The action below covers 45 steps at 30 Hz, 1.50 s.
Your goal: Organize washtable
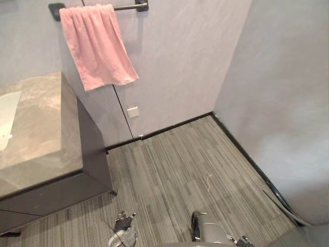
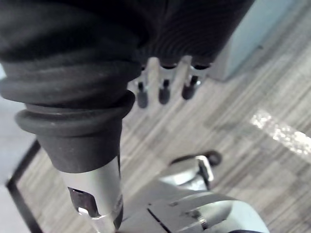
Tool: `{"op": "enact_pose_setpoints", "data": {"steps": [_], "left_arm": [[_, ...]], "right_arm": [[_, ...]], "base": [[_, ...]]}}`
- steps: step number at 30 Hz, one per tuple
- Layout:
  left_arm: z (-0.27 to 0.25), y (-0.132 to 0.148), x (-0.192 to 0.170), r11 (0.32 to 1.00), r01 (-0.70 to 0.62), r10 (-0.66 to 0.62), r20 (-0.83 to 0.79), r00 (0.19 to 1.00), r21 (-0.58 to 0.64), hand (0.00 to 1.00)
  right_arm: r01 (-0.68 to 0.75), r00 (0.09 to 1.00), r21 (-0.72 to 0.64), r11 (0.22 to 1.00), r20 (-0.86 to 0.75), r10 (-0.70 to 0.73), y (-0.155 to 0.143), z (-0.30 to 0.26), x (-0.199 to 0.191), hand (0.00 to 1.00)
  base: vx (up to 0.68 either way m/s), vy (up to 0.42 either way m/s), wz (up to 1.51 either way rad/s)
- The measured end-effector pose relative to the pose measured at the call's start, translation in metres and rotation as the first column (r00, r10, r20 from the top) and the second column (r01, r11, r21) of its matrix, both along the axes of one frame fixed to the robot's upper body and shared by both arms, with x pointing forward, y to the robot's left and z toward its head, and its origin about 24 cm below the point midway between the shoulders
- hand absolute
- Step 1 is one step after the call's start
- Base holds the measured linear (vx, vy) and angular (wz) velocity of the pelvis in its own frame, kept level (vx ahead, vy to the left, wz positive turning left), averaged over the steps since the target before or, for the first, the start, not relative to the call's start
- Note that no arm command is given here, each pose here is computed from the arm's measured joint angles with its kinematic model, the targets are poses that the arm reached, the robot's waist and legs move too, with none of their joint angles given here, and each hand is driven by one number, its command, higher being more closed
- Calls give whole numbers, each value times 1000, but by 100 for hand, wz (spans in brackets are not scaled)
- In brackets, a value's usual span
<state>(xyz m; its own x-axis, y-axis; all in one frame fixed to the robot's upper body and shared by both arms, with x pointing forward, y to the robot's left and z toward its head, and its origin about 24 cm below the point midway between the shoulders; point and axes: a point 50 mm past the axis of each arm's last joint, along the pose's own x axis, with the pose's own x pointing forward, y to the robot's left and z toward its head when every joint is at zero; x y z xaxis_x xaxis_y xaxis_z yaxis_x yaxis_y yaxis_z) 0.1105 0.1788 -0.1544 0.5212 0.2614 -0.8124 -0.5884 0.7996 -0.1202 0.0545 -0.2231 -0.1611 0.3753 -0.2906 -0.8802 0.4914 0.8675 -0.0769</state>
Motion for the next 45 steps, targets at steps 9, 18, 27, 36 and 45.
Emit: {"op": "enact_pose_setpoints", "data": {"steps": [9, 18, 27, 36, 45], "left_arm": [[8, 16, 7, 998, 24, -27, 44, 999, 62, 0], [2, 26, -17, 994, 42, -38, -36, 999, 106, 0], [42, 45, 20, 965, -60, 9, 198, 980, 255, 0], [152, 54, 61, 781, -311, -61, 562, 825, 541, 0], [195, 67, 7, 492, -437, -71, 535, 842, 753, 0]], "right_arm": [[-61, 995, 0, 998, 75, 61, 9, 5, 37, 0], [-36, 983, -3, 999, 179, 36, 18, 13, 67, 0], [-172, 759, -168, 971, 605, 239, 44, 91, 124, 0], [-218, 531, -293, 931, 765, 365, 66, 151, 133, 0], [-275, 462, -249, 929, 813, 354, 88, 161, 118, 0]], "base": [[372, -248, 31], [474, 103, 20], [417, -29, 28], [313, -140, 32], [71, 162, 20]]}}
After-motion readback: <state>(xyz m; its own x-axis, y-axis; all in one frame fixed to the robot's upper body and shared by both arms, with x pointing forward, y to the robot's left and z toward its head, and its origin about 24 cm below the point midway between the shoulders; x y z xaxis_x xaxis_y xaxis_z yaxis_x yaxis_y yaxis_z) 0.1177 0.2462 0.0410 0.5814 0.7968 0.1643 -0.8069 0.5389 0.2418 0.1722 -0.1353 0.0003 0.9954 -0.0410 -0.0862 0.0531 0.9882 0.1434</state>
